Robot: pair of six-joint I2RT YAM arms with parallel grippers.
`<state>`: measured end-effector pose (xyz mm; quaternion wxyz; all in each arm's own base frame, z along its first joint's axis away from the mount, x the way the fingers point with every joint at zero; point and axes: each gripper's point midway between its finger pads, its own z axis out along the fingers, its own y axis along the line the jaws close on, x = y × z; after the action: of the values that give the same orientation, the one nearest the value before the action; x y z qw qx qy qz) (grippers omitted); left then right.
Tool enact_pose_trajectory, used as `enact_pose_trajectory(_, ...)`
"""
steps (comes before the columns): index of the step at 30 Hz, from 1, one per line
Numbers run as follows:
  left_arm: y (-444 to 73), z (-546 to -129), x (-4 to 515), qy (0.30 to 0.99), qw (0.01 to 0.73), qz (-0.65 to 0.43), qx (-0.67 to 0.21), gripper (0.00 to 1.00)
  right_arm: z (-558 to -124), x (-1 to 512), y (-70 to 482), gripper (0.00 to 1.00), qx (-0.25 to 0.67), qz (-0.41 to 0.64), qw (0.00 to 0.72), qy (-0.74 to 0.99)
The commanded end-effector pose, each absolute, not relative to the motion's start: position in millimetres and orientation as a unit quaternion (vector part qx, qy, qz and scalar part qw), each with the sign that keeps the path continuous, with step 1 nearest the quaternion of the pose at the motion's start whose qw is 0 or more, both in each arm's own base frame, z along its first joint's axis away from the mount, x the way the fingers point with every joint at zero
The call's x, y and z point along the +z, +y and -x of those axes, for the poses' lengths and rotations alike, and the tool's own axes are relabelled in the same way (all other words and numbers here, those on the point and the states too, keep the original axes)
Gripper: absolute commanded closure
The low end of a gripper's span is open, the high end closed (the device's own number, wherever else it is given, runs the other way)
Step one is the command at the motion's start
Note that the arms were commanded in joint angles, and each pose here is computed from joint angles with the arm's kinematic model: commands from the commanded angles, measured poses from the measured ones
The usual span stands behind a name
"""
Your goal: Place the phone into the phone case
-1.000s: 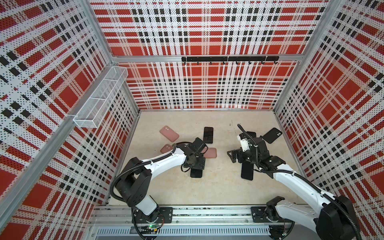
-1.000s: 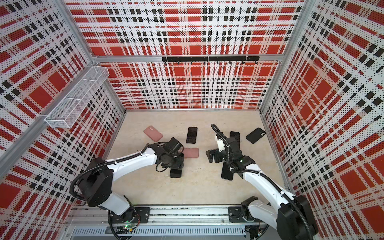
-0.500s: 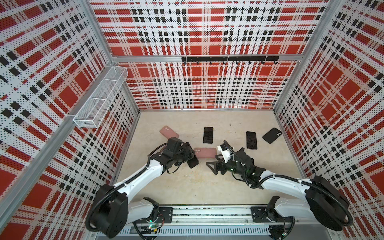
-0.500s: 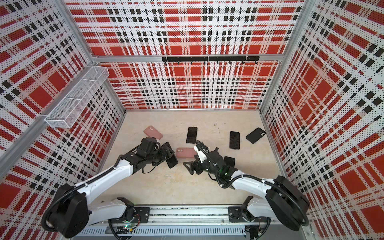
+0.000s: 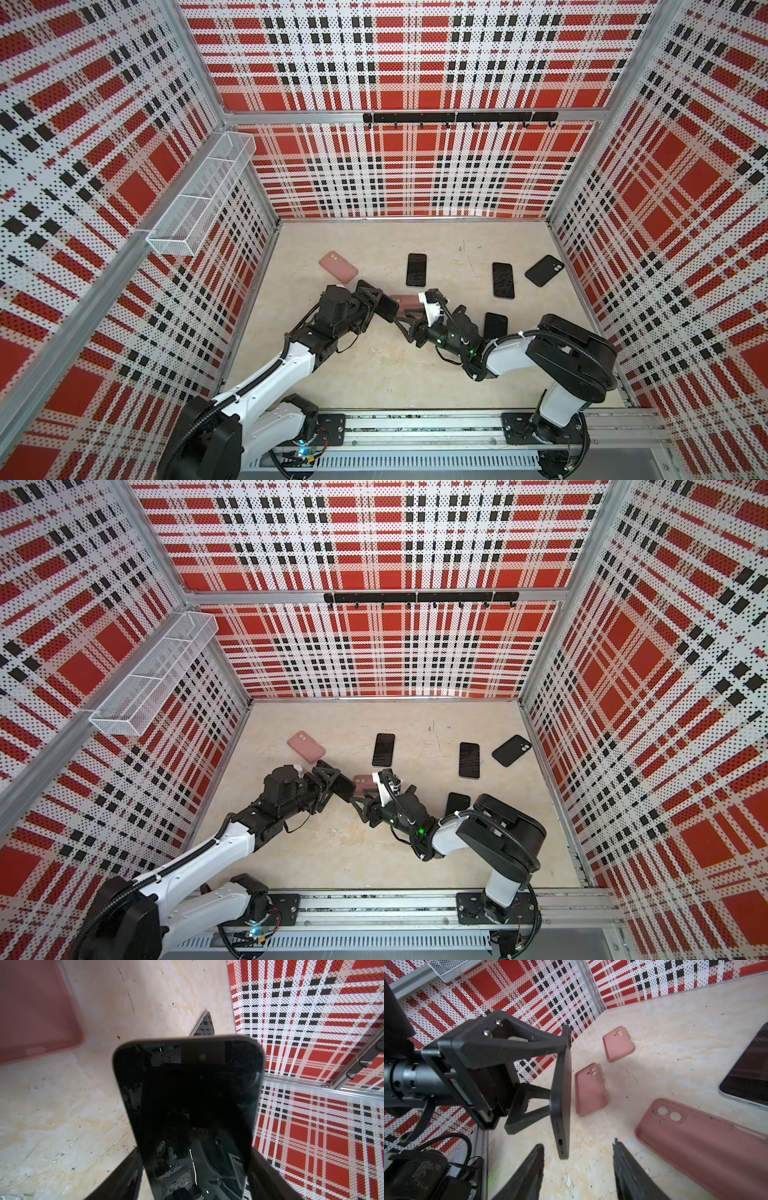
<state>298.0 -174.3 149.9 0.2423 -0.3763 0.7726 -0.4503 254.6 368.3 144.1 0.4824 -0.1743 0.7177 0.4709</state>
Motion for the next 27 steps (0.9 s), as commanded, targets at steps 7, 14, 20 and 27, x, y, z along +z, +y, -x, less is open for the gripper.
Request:
enact_pose_trajectory(7,-177.9,-309.0,172.8,0.738,0.263,0.384,-0.488,0.85,-266.4,167.9,389.7,0.62,0.518,0.136,0.508,0.674)
enact_pose_trajectory(14,-181.4,-309.5,170.8,0.737,0.260,0.381,-0.494,0.85,-268.4,162.5,396.6,0.70,0.519,0.141,0.502,0.677)
enact_pose_trajectory(20,-183.9,-308.0,168.3,0.741,0.257,0.376,-0.493,0.85,-269.7,161.2,399.3,0.76,0.519,0.142,0.501,0.678)
enact_pose_trajectory(27,-185.6,-307.4,171.0,0.740,0.258,0.373,-0.496,0.82,-270.2,160.9,399.3,0.93,0.517,0.142,0.503,0.678)
